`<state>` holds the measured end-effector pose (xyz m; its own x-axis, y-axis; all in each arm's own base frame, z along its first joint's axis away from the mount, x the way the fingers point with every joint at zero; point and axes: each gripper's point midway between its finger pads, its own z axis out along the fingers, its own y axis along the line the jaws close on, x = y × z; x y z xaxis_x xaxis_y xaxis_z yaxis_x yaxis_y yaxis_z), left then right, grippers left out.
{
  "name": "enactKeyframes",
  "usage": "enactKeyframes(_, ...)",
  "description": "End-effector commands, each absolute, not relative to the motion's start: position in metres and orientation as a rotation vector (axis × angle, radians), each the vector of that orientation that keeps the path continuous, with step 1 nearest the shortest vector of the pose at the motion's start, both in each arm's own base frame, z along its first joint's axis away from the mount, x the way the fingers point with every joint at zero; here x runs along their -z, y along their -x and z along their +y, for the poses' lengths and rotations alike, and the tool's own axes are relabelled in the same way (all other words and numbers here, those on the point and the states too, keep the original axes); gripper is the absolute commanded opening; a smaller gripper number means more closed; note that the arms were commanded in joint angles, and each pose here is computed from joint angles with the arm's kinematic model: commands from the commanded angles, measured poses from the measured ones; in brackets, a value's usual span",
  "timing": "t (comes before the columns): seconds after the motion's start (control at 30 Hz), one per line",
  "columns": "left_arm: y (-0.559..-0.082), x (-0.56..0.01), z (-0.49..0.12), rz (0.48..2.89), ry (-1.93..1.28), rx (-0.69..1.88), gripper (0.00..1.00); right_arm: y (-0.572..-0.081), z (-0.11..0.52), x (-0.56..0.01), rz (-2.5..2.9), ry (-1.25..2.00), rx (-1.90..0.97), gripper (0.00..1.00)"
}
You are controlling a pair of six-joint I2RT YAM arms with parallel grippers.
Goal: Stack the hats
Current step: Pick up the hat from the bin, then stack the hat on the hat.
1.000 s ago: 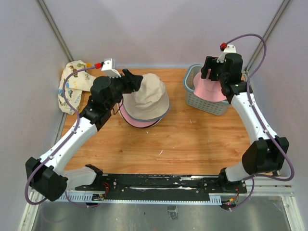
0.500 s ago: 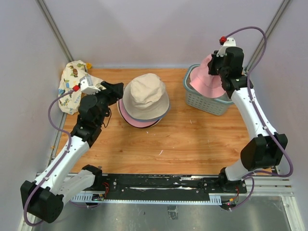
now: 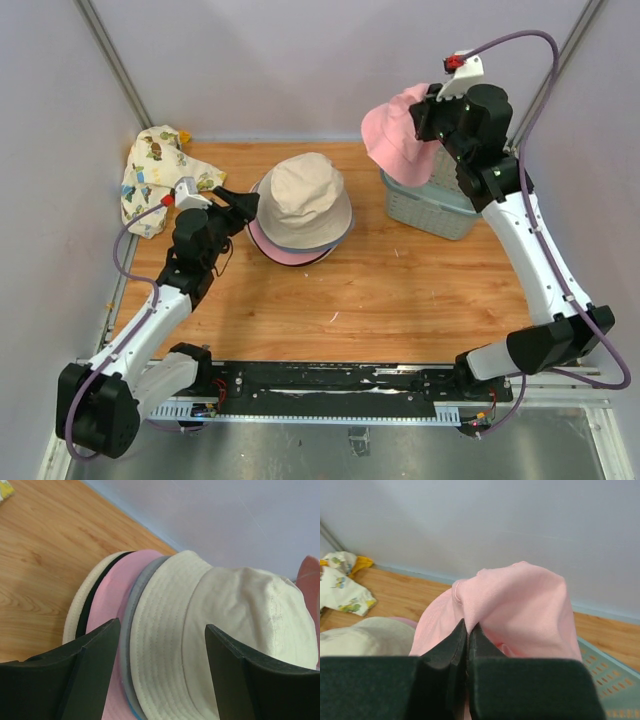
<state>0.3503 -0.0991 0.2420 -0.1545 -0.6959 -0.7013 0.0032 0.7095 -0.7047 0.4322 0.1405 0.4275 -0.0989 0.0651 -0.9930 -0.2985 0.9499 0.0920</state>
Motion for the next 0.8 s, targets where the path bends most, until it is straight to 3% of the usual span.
enactKeyframes(0.0,-0.352,-0.254,-0.11,1.581,0.535,0.764,0.72,-0.409,0.179,-0.471,1.539,0.244,-0.409,0.01)
enactKeyframes(0.43,-0.354,-0.239,-0.122,1.611,0.525,0.838,0.71,-0.356,0.309,-0.467,1.508,0.475,-0.581,0.0)
enactKeyframes(0.77,-0.352,-0.242,-0.13,1.588,0.528,0.92,0.71,-0.336,0.363,-0.44,1.533,0.592,-0.661,0.01)
